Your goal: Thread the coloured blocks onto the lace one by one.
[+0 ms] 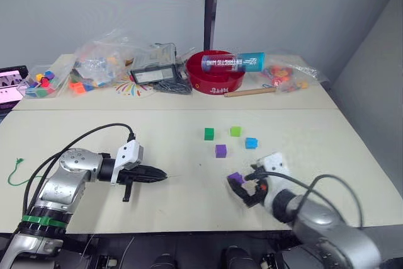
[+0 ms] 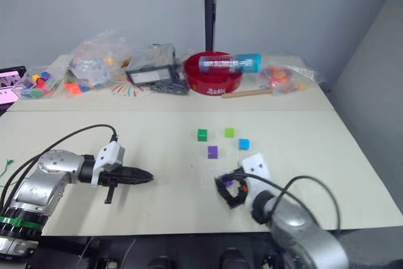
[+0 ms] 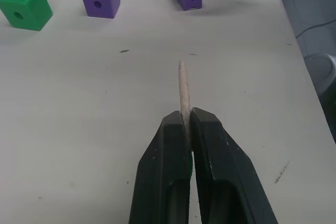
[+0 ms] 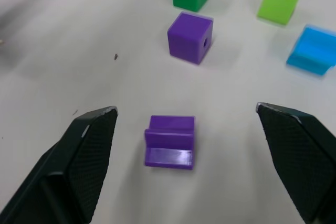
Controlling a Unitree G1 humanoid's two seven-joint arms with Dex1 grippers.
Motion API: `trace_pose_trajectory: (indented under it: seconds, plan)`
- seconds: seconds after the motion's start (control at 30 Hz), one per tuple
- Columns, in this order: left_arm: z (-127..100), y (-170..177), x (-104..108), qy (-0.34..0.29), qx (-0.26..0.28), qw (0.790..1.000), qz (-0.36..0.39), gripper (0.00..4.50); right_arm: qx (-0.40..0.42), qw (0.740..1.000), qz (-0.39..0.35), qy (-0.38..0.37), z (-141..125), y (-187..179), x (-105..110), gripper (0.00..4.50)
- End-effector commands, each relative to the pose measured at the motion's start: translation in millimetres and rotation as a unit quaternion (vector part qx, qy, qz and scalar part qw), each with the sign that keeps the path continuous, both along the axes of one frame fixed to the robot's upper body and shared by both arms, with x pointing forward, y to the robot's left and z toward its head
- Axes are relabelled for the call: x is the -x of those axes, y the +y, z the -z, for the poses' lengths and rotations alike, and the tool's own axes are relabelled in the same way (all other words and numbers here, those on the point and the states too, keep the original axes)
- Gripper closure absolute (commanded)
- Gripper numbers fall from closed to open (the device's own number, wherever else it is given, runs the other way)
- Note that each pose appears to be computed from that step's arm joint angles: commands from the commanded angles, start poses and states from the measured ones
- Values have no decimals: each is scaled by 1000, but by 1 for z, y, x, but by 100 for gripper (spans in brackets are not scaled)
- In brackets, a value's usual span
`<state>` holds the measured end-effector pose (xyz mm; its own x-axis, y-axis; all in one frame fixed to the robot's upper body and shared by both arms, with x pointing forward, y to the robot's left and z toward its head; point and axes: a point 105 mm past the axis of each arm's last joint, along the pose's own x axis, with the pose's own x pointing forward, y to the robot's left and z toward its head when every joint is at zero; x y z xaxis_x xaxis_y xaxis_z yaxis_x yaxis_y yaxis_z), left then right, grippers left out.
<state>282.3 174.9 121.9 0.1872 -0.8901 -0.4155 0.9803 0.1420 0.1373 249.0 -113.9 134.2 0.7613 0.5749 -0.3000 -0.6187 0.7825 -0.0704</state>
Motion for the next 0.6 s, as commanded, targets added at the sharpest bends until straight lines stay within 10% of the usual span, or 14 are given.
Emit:
trace_pose_trajectory:
  seconds: [0.03,0.23,0.6]
  plan:
    - [-13,2,1,-23,4,1000,-3,450,-3,991,-131,-16,-20,5,11,4]
    - [-15,6,4,-22,-1,1000,-4,450,30,931,-363,11,-39,1,16,4]
    - [-16,8,10,-26,-3,1000,-11,450,237,806,-541,-46,1,-4,-38,4]
